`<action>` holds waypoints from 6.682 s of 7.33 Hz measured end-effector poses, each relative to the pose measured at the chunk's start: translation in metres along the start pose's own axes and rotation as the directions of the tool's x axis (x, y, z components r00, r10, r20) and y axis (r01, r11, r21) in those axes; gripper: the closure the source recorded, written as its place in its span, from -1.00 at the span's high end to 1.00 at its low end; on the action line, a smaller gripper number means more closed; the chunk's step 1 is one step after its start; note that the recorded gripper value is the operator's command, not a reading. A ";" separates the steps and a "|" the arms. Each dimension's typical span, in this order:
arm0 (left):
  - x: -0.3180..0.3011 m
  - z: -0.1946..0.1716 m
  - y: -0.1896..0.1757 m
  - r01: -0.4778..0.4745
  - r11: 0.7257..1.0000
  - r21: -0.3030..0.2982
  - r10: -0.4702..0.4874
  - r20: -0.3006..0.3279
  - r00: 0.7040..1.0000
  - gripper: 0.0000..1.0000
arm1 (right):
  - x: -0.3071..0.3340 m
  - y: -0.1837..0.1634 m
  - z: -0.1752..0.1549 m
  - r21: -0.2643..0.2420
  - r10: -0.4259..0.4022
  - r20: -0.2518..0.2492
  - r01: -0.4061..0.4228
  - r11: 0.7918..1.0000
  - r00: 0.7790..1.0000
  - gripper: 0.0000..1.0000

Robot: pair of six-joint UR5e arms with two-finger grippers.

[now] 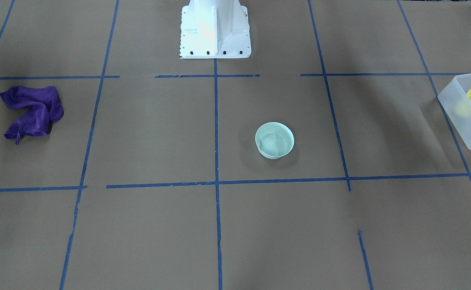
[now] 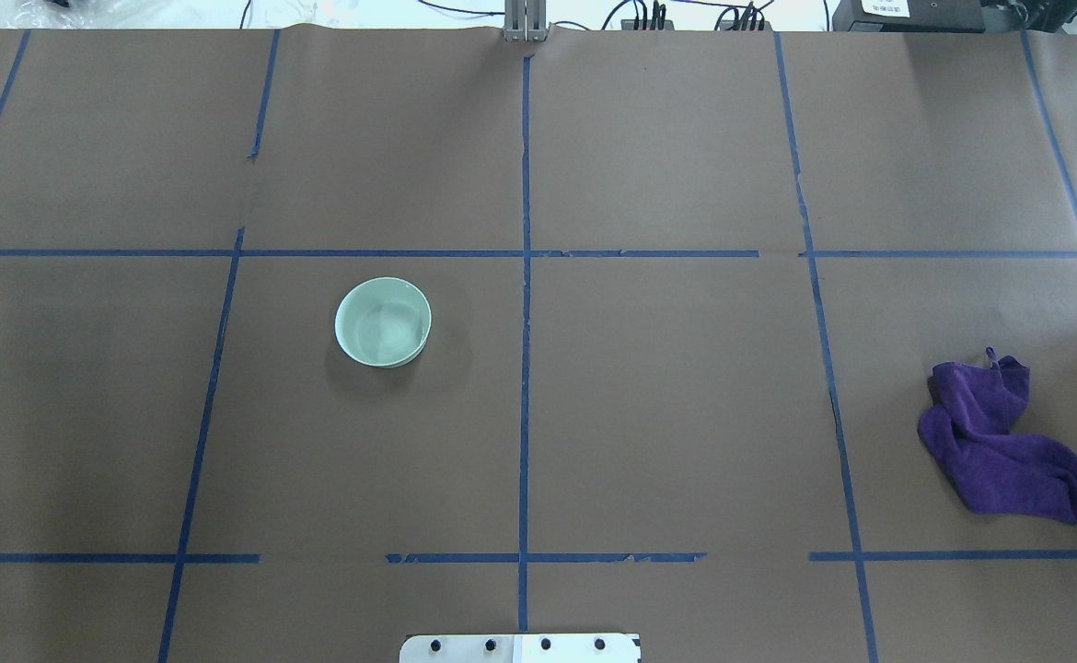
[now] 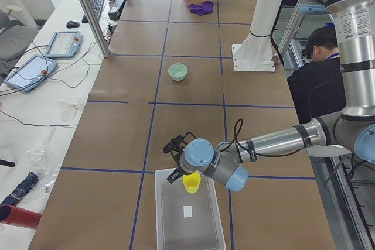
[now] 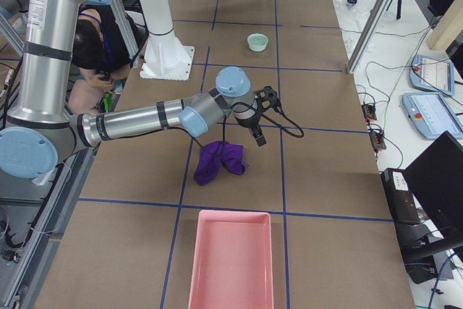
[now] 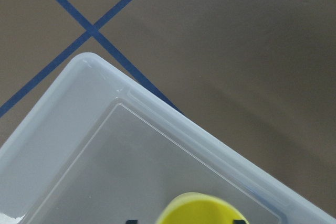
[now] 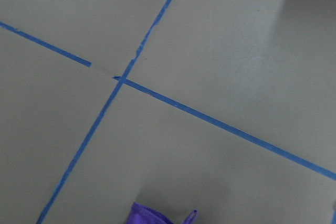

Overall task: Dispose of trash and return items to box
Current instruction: 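Reach the right gripper down and grasp the purple cloth, then carry the purple cloth into the pink bin and release it, then reach the left gripper to the green bowl and grasp its rim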

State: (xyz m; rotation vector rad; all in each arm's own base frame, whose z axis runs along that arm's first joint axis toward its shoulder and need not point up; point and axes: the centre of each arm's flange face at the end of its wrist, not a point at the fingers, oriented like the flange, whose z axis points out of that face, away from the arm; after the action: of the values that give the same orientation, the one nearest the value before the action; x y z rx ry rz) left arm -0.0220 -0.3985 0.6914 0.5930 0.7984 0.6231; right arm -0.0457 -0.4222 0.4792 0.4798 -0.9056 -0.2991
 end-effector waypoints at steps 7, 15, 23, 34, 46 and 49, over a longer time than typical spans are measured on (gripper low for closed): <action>0.006 -0.019 -0.039 -0.032 0.999 0.039 0.031 0.020 0.999 1.00 | -0.065 0.114 0.169 -0.170 -0.051 -0.113 0.031 0.985 0.992 0.54; 0.004 -0.020 -0.047 -0.030 0.998 0.046 0.029 0.022 0.999 1.00 | -0.089 0.128 0.187 -0.191 -0.131 -0.103 0.110 0.975 0.986 -1.00; 0.005 -0.021 -0.048 -0.032 0.998 0.048 0.031 0.023 0.999 1.00 | 0.053 0.080 0.021 -0.150 -0.195 -0.084 0.181 0.972 0.977 -1.00; 0.010 -0.028 -0.059 0.001 0.998 0.070 -0.003 0.029 1.000 1.00 | 0.238 0.132 -0.119 -0.371 -0.256 -0.116 0.198 0.907 0.960 1.00; 0.273 0.081 -0.288 0.666 0.742 0.072 -0.659 -0.099 0.745 0.48 | 0.181 0.073 -0.036 -0.247 -0.075 -0.165 0.032 0.969 0.983 0.99; 0.376 0.140 -0.371 0.793 0.610 0.008 -0.792 -0.007 0.610 -0.04 | 0.181 0.073 -0.036 -0.230 -0.072 -0.172 0.031 0.973 0.982 1.00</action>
State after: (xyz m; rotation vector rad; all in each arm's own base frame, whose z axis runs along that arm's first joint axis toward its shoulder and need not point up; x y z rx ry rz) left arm 0.3971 -0.4181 0.3406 0.1849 0.9690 -0.2205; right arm 0.0928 -0.4298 0.6209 0.3131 -0.6743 -0.3954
